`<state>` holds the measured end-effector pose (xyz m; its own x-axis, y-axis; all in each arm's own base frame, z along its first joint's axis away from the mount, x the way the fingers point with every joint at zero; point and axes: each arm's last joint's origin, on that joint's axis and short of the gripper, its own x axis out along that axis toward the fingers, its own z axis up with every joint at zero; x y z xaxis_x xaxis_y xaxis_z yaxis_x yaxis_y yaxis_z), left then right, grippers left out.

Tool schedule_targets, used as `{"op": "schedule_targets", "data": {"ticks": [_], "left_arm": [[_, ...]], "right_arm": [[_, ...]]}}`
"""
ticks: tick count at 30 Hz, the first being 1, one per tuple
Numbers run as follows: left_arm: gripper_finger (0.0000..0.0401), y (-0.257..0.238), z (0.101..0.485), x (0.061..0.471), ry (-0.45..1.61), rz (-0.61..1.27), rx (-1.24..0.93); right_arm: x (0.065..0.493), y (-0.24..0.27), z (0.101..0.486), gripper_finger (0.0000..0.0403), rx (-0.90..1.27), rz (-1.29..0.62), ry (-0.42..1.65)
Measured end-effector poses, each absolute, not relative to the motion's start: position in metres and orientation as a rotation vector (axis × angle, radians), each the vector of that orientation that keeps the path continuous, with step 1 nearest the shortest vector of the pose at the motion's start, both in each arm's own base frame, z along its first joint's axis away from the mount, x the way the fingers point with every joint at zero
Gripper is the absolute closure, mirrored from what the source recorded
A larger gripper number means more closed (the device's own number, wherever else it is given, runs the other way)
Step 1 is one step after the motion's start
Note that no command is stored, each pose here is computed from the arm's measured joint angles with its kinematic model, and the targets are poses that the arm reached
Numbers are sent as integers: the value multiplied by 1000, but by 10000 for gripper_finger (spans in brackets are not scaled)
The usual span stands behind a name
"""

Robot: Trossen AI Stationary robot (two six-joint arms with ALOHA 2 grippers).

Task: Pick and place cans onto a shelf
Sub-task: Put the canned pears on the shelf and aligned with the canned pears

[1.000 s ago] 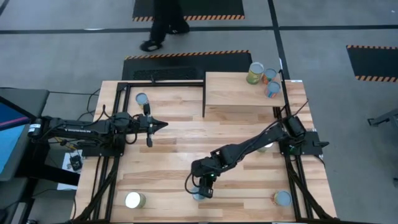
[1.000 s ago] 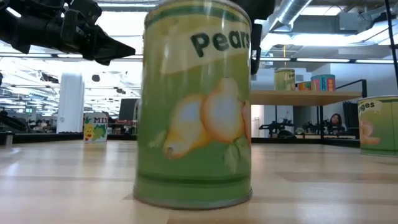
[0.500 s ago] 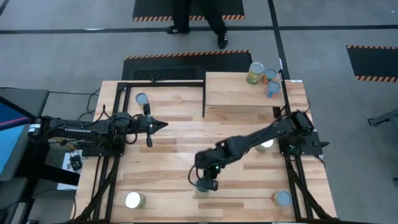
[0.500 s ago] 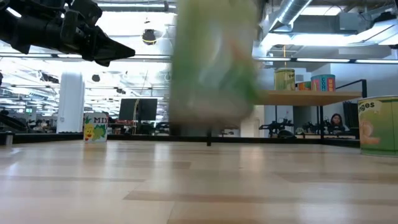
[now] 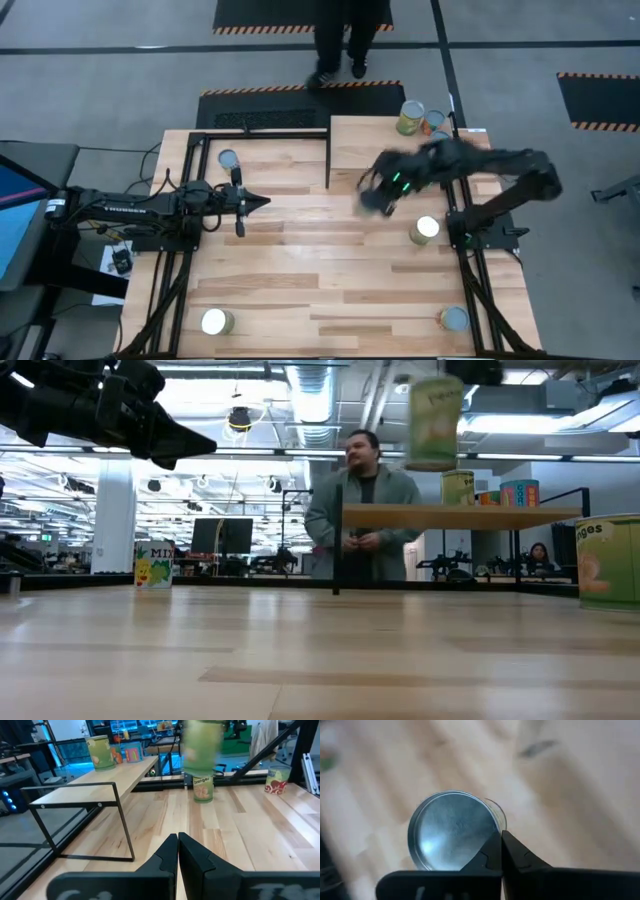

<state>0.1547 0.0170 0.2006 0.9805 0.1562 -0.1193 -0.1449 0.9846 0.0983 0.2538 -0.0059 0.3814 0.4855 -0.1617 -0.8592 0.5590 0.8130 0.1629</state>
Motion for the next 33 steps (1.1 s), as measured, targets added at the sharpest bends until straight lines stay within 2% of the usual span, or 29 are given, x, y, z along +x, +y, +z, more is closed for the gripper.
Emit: {"op": "schedule_targets", "data": {"ticks": [4, 14, 22, 33], "left_arm": [[398, 17, 200, 155, 133, 151, 89], [398, 17, 200, 155, 133, 152, 89], [398, 17, 199, 155, 142, 151, 88], [398, 17, 199, 154, 146, 151, 87]], "right_arm": [[213, -45, 396, 394, 506, -668, 948], [151, -114, 405, 393, 535, -928, 964], [139, -147, 398, 393, 653, -978, 978], [145, -170, 386, 393, 686, -974, 1013]]}}
